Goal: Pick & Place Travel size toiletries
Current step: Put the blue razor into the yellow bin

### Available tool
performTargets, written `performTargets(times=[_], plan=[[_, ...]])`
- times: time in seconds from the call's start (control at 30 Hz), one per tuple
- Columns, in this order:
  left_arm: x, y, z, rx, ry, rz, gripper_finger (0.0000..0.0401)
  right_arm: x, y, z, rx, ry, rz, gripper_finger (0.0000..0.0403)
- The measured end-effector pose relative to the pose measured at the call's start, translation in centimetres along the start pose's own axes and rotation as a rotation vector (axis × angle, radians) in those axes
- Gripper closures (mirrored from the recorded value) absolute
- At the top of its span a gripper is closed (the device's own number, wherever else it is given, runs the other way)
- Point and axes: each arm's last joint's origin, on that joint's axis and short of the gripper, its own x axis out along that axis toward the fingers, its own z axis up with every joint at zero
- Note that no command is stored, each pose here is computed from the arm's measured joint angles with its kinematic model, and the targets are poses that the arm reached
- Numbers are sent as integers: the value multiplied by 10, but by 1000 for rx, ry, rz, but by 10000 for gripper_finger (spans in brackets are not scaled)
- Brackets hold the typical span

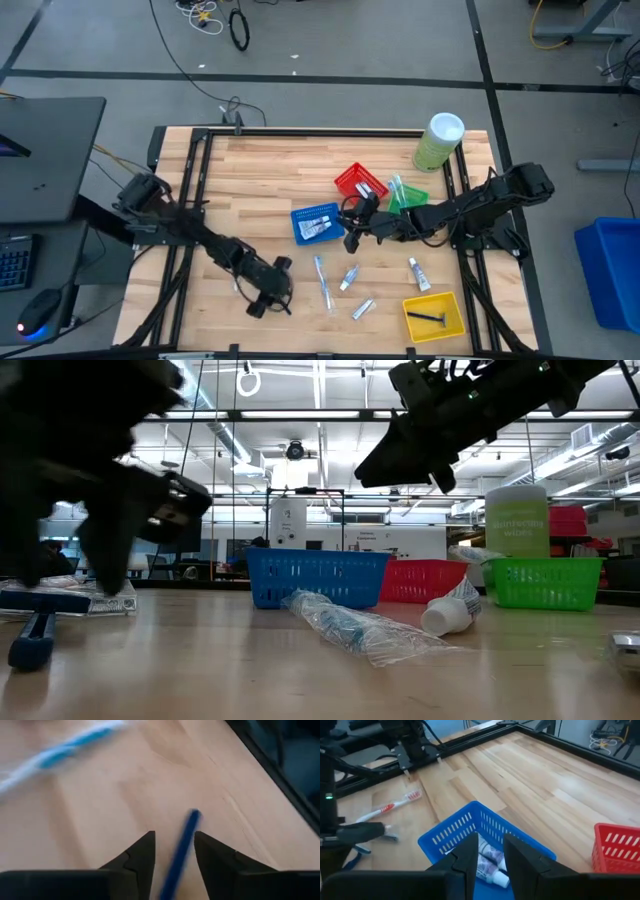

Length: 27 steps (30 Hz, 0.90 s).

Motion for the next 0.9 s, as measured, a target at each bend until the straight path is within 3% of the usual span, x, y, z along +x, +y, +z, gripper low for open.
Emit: performTargets(times=[0.13,0.23,0.37,0.5,0.73,0.9], plan=[[0,-10,-4,94,29,17,241,1,-1,1,-37,-2,-5,302],[0,-11,-8,103,52,100,239,2,-3,2,-47,-3,-11,304],[0,-11,-12,105,99,111,246,3,-5,2,-44,-4,-17,303],[0,-12,-14,103,117,66,265,3,-6,3,-42,-4,-21,305],[8,-10,-20,94,146,79,306,3,-6,3,-43,-3,-21,305],[11,-9,-21,193,146,80,344,3,-6,2,-44,-1,-21,305]])
